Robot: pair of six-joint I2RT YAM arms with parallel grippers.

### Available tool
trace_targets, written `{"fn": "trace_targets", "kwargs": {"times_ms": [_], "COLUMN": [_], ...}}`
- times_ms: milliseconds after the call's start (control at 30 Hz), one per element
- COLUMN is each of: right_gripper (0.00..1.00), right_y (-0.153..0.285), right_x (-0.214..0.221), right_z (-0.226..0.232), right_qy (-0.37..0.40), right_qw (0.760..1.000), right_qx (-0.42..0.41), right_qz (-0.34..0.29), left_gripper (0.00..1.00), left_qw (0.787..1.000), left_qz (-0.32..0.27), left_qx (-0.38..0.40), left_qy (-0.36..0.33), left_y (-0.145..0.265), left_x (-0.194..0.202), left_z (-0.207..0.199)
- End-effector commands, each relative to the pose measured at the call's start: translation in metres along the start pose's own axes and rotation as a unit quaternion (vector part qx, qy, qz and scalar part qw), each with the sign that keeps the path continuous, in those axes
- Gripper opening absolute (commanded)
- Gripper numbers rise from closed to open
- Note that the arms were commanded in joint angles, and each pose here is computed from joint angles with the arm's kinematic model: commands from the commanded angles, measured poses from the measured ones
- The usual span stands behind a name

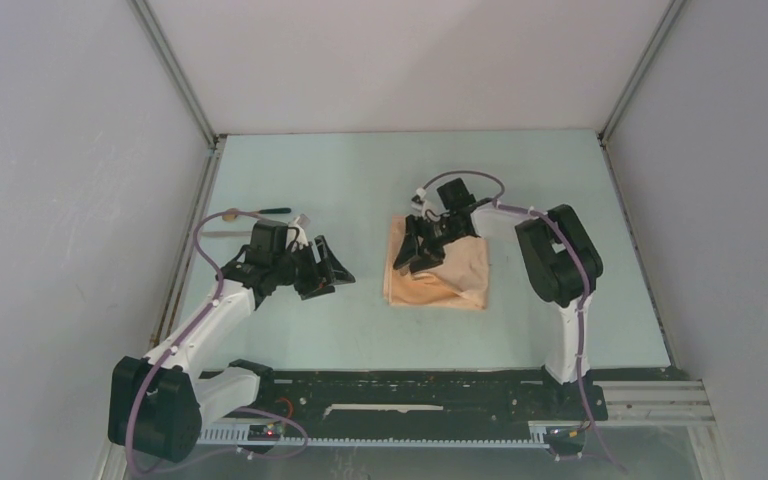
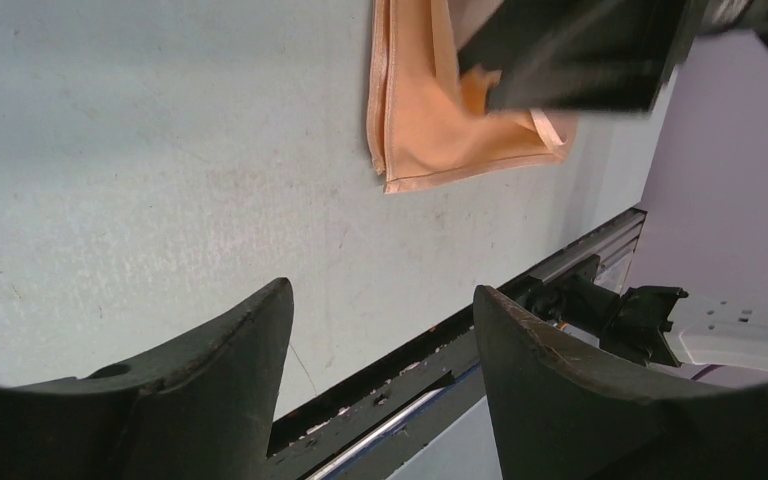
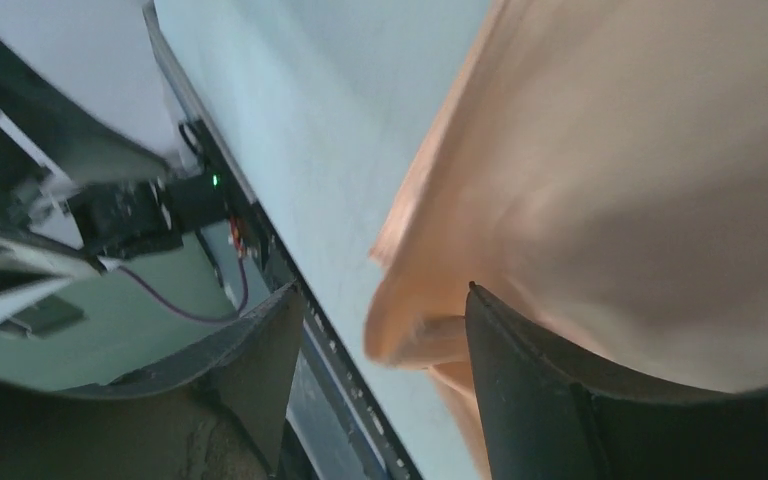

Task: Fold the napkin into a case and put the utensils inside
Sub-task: Smooth out the square-folded napkin at the center of the board, then rotate the square-folded napkin at the center of the board.

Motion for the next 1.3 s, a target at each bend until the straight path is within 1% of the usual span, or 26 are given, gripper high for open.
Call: {"fn": "trace_targets", "kwargs": {"times_ms": [0, 67, 133, 200, 267, 333, 400, 467, 533, 600, 667, 733, 767, 800, 833, 933, 1000, 1067, 1133, 1267], "right_gripper": [0.71, 0.76, 0.79, 0.81, 0.83, 0.83, 0.84, 0.84, 0.81, 0.81, 0.79, 0.75, 0.74, 0.73, 0.73, 0.74, 0.73, 0.72, 0.69, 0.6], "right_y": [-0.002, 0.012, 0.029, 0.042, 0.054, 0.067, 0.082, 0.097, 0.108, 0.117, 0.124, 0.126, 0.125, 0.125, 0.126, 0.125, 0.121, 0.117, 0.114, 0.106], "right_x": [0.053, 0.061, 0.065, 0.07, 0.073, 0.08, 0.089, 0.102, 0.118, 0.133, 0.148, 0.159, 0.161, 0.163, 0.164, 0.165, 0.165, 0.162, 0.156, 0.143], "right_z": [0.055, 0.068, 0.078, 0.08, 0.072, 0.062, 0.046, 0.025, 0.01, -0.003, -0.011, -0.024, -0.029, -0.034, -0.037, -0.044, -0.049, -0.055, -0.06, -0.071], "right_qy": [0.042, 0.041, 0.044, 0.036, 0.005, -0.031, -0.082, -0.148, -0.193, -0.236, -0.272, -0.299, -0.304, -0.312, -0.315, -0.319, -0.329, -0.337, -0.345, -0.361], "right_qw": [0.999, 0.999, 0.997, 0.994, 0.985, 0.975, 0.961, 0.939, 0.917, 0.889, 0.867, 0.852, 0.85, 0.849, 0.851, 0.849, 0.849, 0.85, 0.849, 0.849], "right_qx": [-0.024, -0.031, -0.036, 0.007, 0.06, 0.086, 0.109, 0.145, 0.177, 0.215, 0.225, 0.227, 0.219, 0.212, 0.204, 0.208, 0.203, 0.193, 0.183, 0.173], "right_qz": [0.022, -0.009, -0.055, -0.1, -0.159, -0.203, -0.241, -0.276, -0.3, -0.328, -0.351, -0.365, -0.37, -0.369, -0.367, -0.366, -0.36, -0.357, -0.356, -0.344], "left_gripper": [0.72, 0.76, 0.77, 0.8, 0.81, 0.82, 0.82, 0.78, 0.75, 0.74, 0.73, 0.69, 0.66, 0.63, 0.62, 0.62, 0.61, 0.58, 0.54, 0.55], "left_qw": [1.0, 1.0, 1.0, 1.0, 0.999, 0.999, 0.997, 0.994, 0.992, 0.988, 0.984, 0.981, 0.98, 0.979, 0.978, 0.975, 0.974, 0.977, 0.979, 0.983], "left_qz": [-0.014, -0.015, -0.014, -0.011, 0.004, 0.022, 0.049, 0.084, 0.107, 0.113, 0.119, 0.138, 0.147, 0.152, 0.153, 0.151, 0.165, 0.175, 0.171, 0.145], "left_qx": [0.019, 0.012, 0.011, 0.018, 0.028, 0.033, 0.039, 0.031, 0.004, -0.036, -0.065, -0.066, -0.07, -0.075, -0.083, -0.106, -0.099, -0.075, -0.067, -0.065], "left_qy": [-0.018, -0.021, -0.02, -0.016, -0.016, -0.025, -0.043, -0.057, -0.073, -0.097, -0.115, -0.115, -0.114, -0.113, -0.113, -0.123, -0.117, -0.102, -0.091, -0.096], "left_y": [0.004, 0.003, 0.001, -0.003, -0.01, -0.019, -0.035, -0.054, -0.073, -0.088, -0.102, -0.117, -0.124, -0.128, -0.131, -0.132, -0.135, -0.142, -0.144, -0.136], "left_x": [-0.008, -0.01, -0.013, -0.017, -0.022, -0.029, -0.035, -0.033, -0.032, -0.031, -0.033, -0.031, -0.028, -0.027, -0.026, -0.023, -0.016, -0.008, -0.006, -0.008], "left_z": [-0.008, -0.007, -0.007, -0.008, -0.011, -0.016, -0.028, -0.036, -0.041, -0.044, -0.046, -0.045, -0.044, -0.041, -0.038, -0.029, -0.026, -0.025, -0.025, -0.029]}}
Point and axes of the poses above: each gripper's point midway between its finger pads, its own y axis back along the fingers, its own z axis along the line the jaws close on, x = y × z, the point moved 8 cm from there along y, back along the fingers, and after that the axes turned 14 degrees about -y, right-handed, at the moved point
